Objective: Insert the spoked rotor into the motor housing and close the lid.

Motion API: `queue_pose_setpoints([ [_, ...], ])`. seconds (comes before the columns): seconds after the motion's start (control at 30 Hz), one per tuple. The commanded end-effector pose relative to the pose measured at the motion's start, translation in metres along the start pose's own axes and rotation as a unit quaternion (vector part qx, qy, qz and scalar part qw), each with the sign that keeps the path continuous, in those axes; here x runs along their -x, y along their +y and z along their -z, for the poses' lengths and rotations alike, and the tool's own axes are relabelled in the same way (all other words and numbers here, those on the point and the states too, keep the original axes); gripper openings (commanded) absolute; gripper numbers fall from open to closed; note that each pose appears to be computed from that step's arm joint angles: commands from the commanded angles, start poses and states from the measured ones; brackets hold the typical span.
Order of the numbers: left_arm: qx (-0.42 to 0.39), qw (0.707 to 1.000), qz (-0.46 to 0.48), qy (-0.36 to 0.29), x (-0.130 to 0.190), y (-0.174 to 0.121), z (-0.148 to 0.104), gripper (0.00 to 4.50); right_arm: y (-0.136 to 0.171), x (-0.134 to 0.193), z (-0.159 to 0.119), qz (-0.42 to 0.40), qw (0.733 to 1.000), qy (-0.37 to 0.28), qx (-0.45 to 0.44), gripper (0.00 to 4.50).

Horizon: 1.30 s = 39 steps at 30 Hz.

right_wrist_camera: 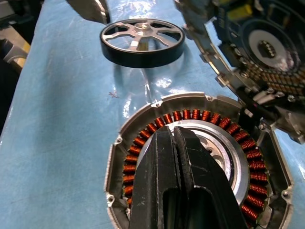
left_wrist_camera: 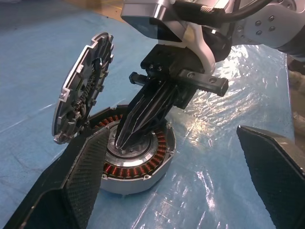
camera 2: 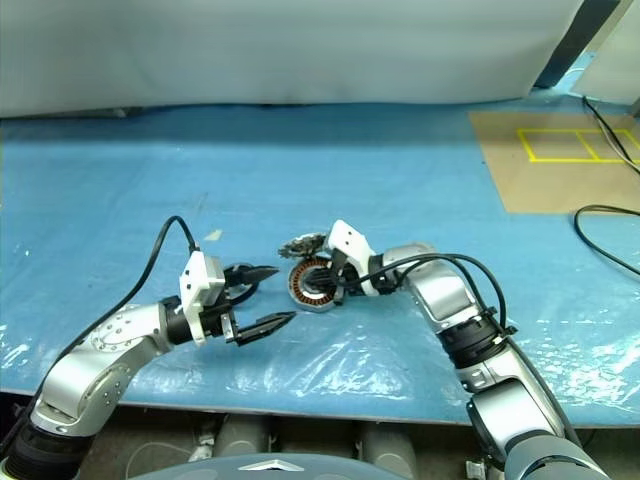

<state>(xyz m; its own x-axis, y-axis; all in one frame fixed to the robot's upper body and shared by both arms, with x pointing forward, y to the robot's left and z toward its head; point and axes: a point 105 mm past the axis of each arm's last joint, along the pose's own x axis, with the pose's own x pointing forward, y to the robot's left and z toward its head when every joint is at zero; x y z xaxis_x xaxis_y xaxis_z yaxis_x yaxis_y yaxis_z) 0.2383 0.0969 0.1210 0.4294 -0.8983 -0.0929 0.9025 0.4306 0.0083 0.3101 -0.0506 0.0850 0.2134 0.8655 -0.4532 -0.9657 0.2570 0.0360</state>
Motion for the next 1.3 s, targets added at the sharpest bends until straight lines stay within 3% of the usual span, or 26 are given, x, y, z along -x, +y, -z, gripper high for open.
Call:
queue_pose_setpoints([
  [0.03, -0.014, 1.000, 0.006, -0.009, 0.001, -0.002, -0.003, 4.50, -0.007, -0.001, 0.005, 0.019, 1.000, 0.009, 0.003, 0.05],
  [0.2, -0.013, 1.000, 0.005, -0.010, 0.004, 0.000, -0.001, 4.50, 0.001, -0.002, 0.042, 0.005, 0.998, 0.063, -0.006, 0.05],
  [0.37, -0.012, 1.000, 0.004, -0.010, 0.005, 0.004, 0.004, 4.50, 0.011, -0.003, 0.038, -0.018, 0.999, 0.049, -0.016, 0.05],
  [0.47, -0.014, 1.000, 0.006, -0.013, 0.004, 0.005, 0.006, 4.50, 0.010, -0.003, 0.023, -0.018, 0.999, 0.011, -0.039, 0.05],
  [0.57, -0.015, 1.000, 0.006, -0.015, 0.003, 0.007, 0.008, 4.50, 0.007, 0.008, -0.025, -0.043, 0.991, -0.083, -0.096, 0.05],
  [0.7, -0.016, 1.000, 0.006, -0.014, 0.005, 0.008, 0.010, 4.50, 0.004, 0.018, -0.051, -0.049, 0.987, -0.118, -0.100, 0.05],
  [0.97, -0.018, 1.000, 0.008, -0.019, 0.003, 0.005, 0.007, 4.50, 0.005, 0.005, -0.020, -0.023, 0.996, -0.054, -0.068, 0.05],
  [1.2, -0.017, 1.000, 0.007, -0.019, 0.003, 0.002, 0.003, 4.50, 0.000, 0.001, -0.016, -0.010, 0.997, -0.048, -0.062, 0.05],
  [1.3, -0.015, 1.000, 0.004, -0.019, 0.004, 0.003, 0.002, 4.50, -0.002, -0.002, 0.000, 0.002, 0.999, -0.009, -0.037, 0.05],
])
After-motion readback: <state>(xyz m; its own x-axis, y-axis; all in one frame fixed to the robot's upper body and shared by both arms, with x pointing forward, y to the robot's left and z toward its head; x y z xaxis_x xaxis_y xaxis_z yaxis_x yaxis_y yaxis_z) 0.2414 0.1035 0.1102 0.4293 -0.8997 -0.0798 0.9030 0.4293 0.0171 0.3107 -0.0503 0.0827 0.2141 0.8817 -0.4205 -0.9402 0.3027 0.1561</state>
